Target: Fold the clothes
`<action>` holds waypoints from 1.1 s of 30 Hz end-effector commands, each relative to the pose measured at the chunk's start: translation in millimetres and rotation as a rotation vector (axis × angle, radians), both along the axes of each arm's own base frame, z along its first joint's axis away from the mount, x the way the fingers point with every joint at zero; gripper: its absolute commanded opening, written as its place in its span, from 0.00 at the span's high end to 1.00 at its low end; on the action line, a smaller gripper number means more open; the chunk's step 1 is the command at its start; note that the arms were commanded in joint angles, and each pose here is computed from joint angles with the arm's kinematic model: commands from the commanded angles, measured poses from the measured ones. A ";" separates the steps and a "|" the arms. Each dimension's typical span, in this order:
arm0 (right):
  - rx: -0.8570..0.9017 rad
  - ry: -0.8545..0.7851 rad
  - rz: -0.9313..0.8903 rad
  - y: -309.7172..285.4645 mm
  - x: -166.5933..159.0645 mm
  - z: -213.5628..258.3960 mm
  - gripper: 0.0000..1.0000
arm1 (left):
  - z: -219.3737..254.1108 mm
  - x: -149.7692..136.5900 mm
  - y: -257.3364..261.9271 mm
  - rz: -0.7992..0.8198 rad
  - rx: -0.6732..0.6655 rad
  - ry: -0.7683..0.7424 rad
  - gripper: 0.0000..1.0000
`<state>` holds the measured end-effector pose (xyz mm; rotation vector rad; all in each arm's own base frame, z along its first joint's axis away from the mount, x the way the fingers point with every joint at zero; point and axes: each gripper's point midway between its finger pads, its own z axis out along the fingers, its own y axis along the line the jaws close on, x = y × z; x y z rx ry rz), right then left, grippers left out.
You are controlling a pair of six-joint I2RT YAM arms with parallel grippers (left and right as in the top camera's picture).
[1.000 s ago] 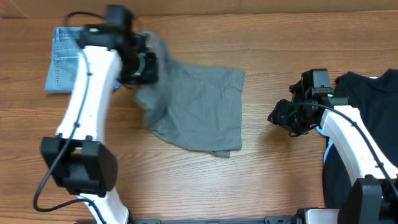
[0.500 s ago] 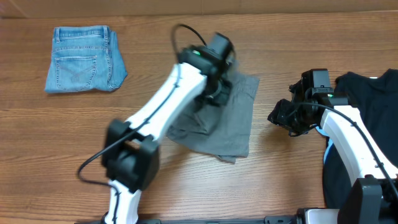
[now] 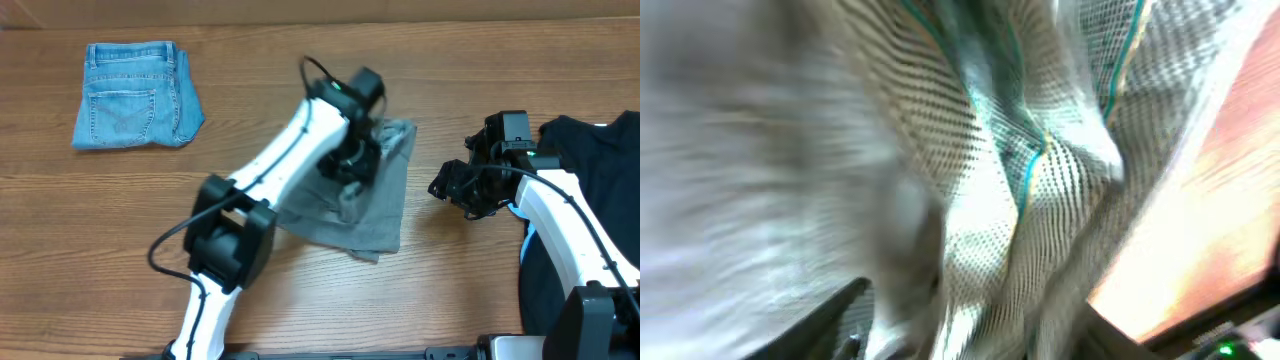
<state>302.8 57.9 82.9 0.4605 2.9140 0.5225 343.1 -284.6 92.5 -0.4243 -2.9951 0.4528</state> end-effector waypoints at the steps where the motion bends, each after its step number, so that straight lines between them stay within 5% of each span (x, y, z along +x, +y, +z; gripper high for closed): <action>1: 0.039 -0.027 0.025 8.2 4.2 3.3 0.48 | 91.6 44.4 43.8 0.059 -0.048 -0.248 0.36; 4: 0.201 -0.119 0.142 37.2 13.6 20.3 0.55 | 110.3 61.1 79.6 0.128 -0.003 -0.316 0.30; 7: 0.327 -0.197 0.205 61.7 22.5 38.3 0.54 | 110.9 63.3 101.2 0.171 0.009 -0.294 0.35; 12: 0.391 -0.317 0.338 101.9 31.4 56.6 0.55 | 87.9 54.8 123.6 0.155 0.070 -0.225 0.73; 15: 0.317 -0.301 0.358 116.8 28.9 45.2 0.63 | 69.6 51.4 125.8 0.149 0.084 -0.195 0.79; 23: -0.134 0.087 0.210 96.0 -15.8 -63.4 0.84 | 3.0 32.6 133.4 0.150 0.101 -0.086 0.61; 28: -0.106 0.191 0.097 75.9 -18.6 -76.8 0.85 | -16.4 23.9 136.9 0.164 0.081 -0.041 0.38; 33: -0.020 0.209 0.139 73.9 -20.7 -72.7 0.84 | -23.2 -2.0 122.1 0.154 -0.017 0.078 0.43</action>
